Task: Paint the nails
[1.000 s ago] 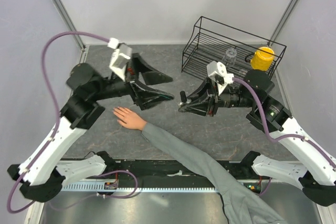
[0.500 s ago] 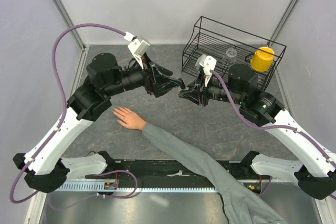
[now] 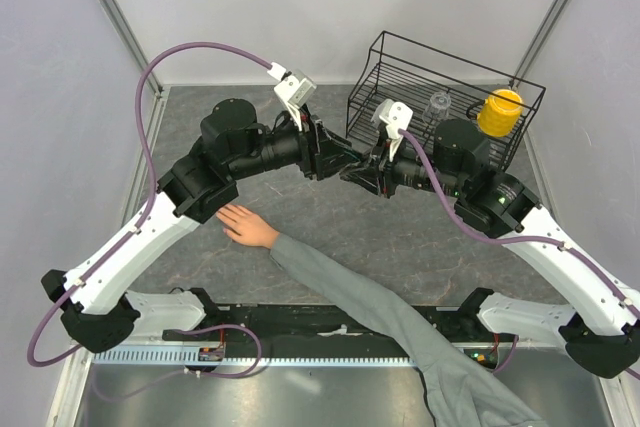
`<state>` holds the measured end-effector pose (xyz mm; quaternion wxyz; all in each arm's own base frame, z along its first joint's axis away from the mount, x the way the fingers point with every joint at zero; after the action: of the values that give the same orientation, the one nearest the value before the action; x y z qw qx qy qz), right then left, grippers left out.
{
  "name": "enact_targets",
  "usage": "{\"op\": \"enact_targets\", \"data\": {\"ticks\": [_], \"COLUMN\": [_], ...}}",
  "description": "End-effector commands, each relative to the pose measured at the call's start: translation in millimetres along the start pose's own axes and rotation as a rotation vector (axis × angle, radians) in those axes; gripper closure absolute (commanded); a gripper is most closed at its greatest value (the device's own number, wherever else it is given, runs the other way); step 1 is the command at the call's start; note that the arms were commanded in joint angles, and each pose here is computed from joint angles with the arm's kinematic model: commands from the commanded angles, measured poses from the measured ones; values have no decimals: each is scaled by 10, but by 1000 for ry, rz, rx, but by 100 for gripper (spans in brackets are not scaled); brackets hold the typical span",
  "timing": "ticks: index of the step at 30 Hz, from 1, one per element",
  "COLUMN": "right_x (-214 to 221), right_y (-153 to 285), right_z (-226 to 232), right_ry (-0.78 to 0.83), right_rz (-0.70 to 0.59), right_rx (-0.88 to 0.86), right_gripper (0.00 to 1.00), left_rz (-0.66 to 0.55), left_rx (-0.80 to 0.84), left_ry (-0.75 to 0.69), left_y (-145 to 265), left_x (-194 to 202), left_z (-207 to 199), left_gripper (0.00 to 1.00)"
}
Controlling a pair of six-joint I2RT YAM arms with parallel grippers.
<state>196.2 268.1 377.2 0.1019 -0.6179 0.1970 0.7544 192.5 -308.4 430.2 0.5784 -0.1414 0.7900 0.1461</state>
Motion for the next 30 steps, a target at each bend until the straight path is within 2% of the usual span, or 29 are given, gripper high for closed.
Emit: {"op": "enact_targets", "data": {"ticks": [1,3,4,6,7,9,10,11,12,13,14,15,17,19,20,21,22,23,24,25,26,27,28,30], "right_x": [-371,-393,-397,-395,-388,-355,-367,-165,-423,-433,-301,-361,-392,-393,-403,-250,-304,-332,-279,-313,-323,-278,-321,-264], "right_y": [106,109,116,133,143,230,301,544,751,928,1017,1173,1154,958,894,692,670,638,560,538,501,467,435,357], "right_z": [125,152,202,252,289,598,755,1135,1341,1491,1575,1656,1653,1536,1474,1277,1226,1173,1040,990,928,861,776,680], "right_ry": [42,49,24,27,26,59,76,-1,109,108,43,36,26,47,59,59,47,53,24,41,43,29,31,11], "right_rz": [-120,-132,-135,-152,-155,-166,-183,-108,-255,-286,-262,-282,-266,-241,-235,-176,-179,-190,-160,-171,-172,-147,-158,-121], "right_rx": [-37,-53,-79,-107,-130,-330,-431,-709,-854,-958,-1035,-1085,-1076,-973,-901,-752,-697,-653,-552,-514,-475,-428,-369,-318], "right_gripper": [100,100,100,100,100,100,100,100,100,100,100,100,100,100,100,100,100,100,100,100,100,100,100,100], "left_rz": [-38,-28,-20,-21,-45,-29,-66,-72,-47,-32,-87,-65,-69,-71,-59,-46,-73,-102,-60,-89,-112,-113,-136,-153], "left_rx": [29,55,120,226,380,565,735,807,871,952,997,1017,1020,961,917,860,744,689,618,508,456,405,325,267], "left_ry": [-40,-52,-65,-98,-138,-143,-205,-212,-155,-167,-224,-193,-212,-202,-213,-199,-192,-241,-203,-203,-218,-211,-201,-194], "left_y": [-53,-64,-50,-15,58,161,301,375,442,530,584,628,641,570,546,503,406,427,419,372,435,457,452,517], "left_x": [-74,-51,-41,-7,-46,39,-22,-22,23,59,-5,-11,-48,-100,-125,-137,-223,-327,-269,-348,-411,-417,-469,-504], "left_z": [-37,-64,-162,-302,-527,-731,-917,-989,-1048,-1109,-1161,-1185,-1203,-1165,-1140,-1093,-998,-979,-905,-793,-769,-720,-627,-585], "left_gripper": [54,89,97,98,98,98,98,98,98,98,98,98,98,98,98,98,94,65,51,42,23,20,21,24]}}
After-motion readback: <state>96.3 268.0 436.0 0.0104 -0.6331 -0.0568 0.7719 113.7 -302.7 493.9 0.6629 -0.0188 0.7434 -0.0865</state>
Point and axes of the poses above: each gripper's point midway between its finger pads, its own y axis back along the fingers, its own z axis along the line the jaws close on, x = y × z, the point moved 2 cm from there along y, back along the fingers, and after that the axes turned 6 degrees about -y, right-handed, at the moved point
